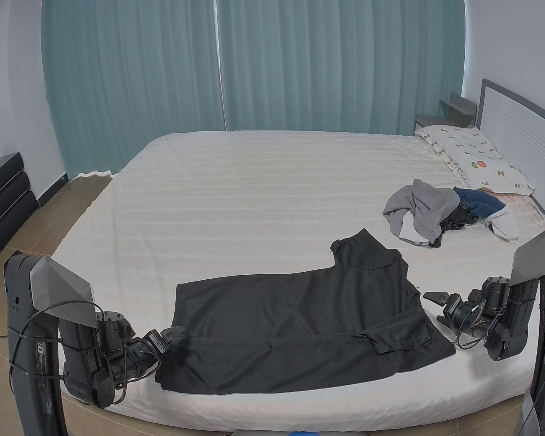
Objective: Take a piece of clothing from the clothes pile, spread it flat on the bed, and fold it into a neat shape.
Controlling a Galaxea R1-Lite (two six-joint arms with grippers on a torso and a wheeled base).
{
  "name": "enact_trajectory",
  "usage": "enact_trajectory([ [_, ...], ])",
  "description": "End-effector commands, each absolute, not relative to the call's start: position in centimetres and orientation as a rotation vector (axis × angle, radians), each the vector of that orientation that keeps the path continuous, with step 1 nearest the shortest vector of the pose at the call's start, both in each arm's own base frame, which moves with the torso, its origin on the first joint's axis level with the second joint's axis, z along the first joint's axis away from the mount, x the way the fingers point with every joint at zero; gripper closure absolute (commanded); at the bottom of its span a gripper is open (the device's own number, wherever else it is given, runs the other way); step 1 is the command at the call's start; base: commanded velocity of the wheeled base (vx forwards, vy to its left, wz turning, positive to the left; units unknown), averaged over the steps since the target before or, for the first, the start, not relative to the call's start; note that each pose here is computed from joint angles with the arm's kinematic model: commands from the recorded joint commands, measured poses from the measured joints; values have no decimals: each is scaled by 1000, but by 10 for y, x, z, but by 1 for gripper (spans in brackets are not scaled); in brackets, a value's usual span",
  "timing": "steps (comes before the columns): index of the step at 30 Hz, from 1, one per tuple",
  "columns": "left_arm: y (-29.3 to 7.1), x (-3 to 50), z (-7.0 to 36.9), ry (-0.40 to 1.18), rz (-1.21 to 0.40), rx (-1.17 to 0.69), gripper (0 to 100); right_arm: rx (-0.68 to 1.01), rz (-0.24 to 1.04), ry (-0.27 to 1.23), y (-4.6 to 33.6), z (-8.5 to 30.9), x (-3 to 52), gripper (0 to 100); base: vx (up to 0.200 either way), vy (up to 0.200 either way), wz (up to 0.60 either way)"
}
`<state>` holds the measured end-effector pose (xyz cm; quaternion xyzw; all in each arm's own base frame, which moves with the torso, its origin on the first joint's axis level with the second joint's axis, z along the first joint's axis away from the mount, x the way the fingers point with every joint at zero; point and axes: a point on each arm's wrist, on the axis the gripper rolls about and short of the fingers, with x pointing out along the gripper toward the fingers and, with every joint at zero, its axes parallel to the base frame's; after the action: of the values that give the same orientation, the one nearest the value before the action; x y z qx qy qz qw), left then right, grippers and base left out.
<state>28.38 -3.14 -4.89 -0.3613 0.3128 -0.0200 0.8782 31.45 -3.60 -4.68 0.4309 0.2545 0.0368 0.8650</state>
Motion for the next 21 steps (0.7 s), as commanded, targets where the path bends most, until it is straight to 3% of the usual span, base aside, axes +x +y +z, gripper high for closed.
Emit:
enact_trajectory([
  [1,-31,286,-44,620,-41,-753,0,900,83,524,-36,-46,315,0,0,0,0],
  [8,-28,290,-37,543,59,-742,0,900,82,527,-35,-47,314,0,0,0,0],
  [14,-28,291,-34,528,61,-768,0,899,84,528,-35,-47,315,0,200,0,0],
  [21,-27,306,-23,444,51,-769,0,898,86,531,-34,-47,314,0,0,0,0],
])
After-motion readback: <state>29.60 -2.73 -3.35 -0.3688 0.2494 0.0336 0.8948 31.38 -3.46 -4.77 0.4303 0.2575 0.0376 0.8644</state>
